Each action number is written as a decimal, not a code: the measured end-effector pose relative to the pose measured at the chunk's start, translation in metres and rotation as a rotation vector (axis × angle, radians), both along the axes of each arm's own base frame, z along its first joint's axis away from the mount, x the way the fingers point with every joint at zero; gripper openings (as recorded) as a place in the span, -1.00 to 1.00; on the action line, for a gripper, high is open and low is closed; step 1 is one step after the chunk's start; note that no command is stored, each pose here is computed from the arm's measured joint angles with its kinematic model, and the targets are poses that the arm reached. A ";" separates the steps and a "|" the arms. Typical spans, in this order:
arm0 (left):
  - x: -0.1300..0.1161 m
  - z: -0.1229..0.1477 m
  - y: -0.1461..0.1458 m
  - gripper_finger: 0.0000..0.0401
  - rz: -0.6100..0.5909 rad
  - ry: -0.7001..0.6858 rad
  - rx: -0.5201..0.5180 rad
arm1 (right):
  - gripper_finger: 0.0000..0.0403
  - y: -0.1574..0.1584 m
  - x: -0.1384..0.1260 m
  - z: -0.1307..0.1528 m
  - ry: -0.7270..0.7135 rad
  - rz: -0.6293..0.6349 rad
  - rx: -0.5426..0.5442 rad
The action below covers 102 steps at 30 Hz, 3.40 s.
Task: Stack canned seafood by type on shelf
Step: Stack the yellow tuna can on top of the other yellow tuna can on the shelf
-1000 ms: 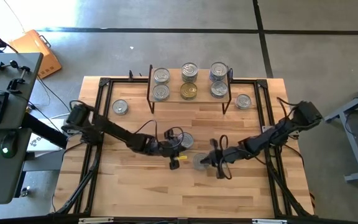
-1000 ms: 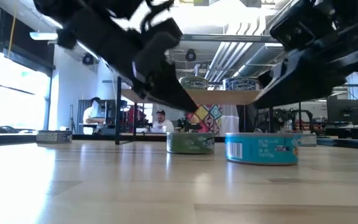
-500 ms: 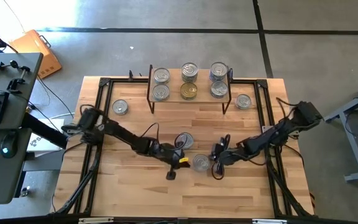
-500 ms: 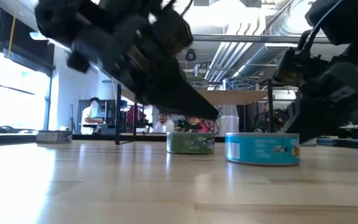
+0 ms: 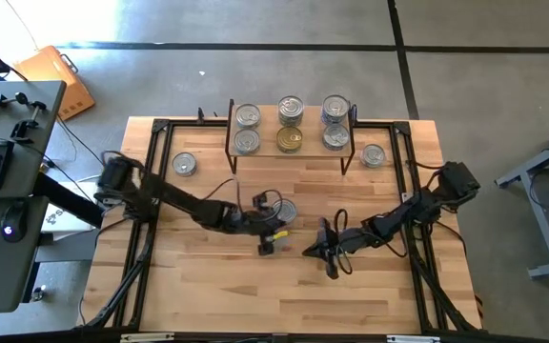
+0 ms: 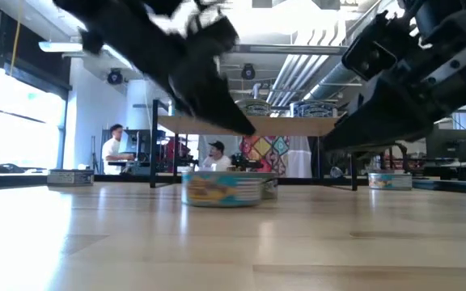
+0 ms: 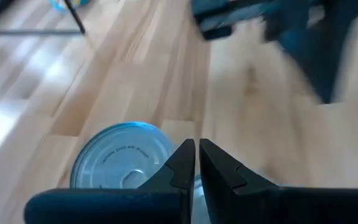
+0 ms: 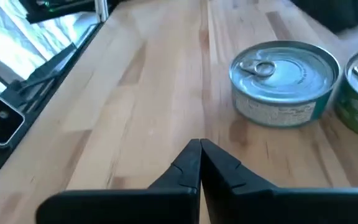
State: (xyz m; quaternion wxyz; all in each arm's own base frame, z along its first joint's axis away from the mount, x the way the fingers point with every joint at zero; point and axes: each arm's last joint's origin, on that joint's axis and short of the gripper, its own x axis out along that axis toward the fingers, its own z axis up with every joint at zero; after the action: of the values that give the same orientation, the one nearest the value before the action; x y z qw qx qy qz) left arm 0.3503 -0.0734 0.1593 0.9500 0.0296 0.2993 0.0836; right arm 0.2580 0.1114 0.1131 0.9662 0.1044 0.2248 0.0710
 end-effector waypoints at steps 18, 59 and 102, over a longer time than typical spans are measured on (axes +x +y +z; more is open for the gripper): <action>-0.048 -0.016 -0.054 -0.86 -0.346 0.380 0.235 | -1.00 -0.010 0.004 -0.001 -0.001 -0.069 -0.015; -0.042 -0.008 -0.079 -1.00 -0.361 0.314 0.402 | -1.00 -0.016 0.004 -0.003 0.009 -0.150 -0.052; -0.071 0.194 0.142 -1.00 -0.011 0.250 0.690 | -1.00 -0.018 0.003 -0.006 0.036 -0.155 -0.104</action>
State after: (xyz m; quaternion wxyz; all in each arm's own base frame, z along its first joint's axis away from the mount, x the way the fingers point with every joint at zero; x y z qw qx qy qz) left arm 0.2788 0.0689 0.3535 0.8407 0.3598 0.3670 0.1705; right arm 0.2609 0.0938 0.1074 0.9686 0.0726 0.2369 -0.0178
